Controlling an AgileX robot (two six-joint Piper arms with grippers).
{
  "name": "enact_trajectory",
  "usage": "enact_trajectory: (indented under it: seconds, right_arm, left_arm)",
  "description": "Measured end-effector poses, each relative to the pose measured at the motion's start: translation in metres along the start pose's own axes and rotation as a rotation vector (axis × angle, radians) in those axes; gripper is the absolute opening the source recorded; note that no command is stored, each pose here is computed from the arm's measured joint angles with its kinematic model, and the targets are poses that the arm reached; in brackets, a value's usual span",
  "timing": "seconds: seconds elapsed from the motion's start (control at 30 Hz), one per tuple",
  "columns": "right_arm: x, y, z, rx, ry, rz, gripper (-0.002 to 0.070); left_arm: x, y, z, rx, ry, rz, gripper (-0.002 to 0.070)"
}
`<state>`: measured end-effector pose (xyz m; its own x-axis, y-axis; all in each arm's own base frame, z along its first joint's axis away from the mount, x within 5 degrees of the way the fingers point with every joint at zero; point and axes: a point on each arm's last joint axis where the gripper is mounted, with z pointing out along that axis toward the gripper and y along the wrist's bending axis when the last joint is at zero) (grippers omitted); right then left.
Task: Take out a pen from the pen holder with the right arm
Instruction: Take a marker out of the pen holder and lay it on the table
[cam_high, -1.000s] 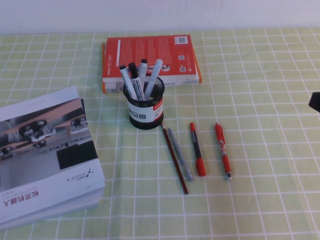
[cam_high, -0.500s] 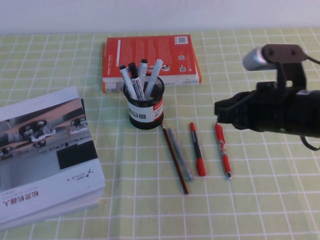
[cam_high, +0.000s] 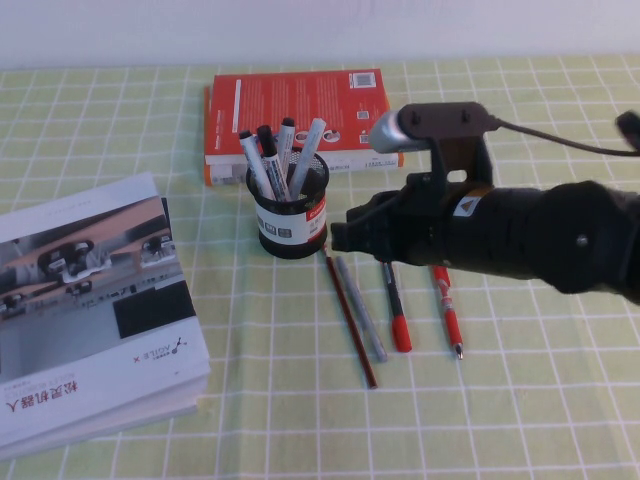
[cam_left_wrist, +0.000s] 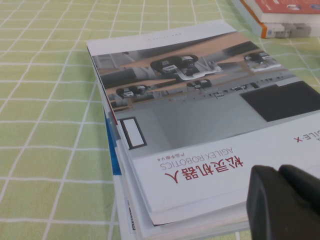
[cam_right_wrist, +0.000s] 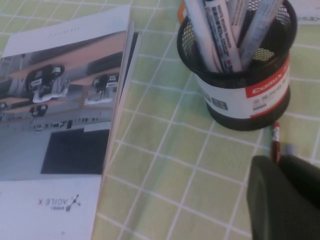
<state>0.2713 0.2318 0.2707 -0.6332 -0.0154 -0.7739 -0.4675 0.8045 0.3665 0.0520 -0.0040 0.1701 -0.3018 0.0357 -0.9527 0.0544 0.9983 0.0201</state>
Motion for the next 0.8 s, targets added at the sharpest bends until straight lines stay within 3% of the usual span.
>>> enact_trajectory:
  seconds: [0.17, 0.33, 0.43, 0.6, 0.8]
  right_arm:
    - [0.003, 0.003, 0.012, 0.009, -0.054, 0.019, 0.0067]
    - [-0.003, -0.001, 0.020, 0.041, -0.162, 0.090, 0.0294]
    - [-0.007, -0.006, 0.024, 0.071, -0.250, 0.109, 0.0372]
    - [-0.018, -0.009, 0.034, 0.100, -0.369, 0.147, 0.0402]
    - [-0.032, -0.003, 0.067, 0.079, -0.378, 0.172, 0.0405]
  left_arm:
    - [0.000, 0.000, 0.000, 0.000, 0.000, 0.000, -0.0005]
    - [0.000, 0.000, 0.000, 0.000, 0.000, 0.000, -0.0005]
    - [0.000, 0.000, 0.000, 0.000, 0.000, 0.000, -0.0005]
    - [0.000, 0.000, 0.000, 0.000, 0.000, 0.000, -0.0005]
    - [0.000, 0.000, 0.000, 0.000, 0.000, 0.000, -0.0005]
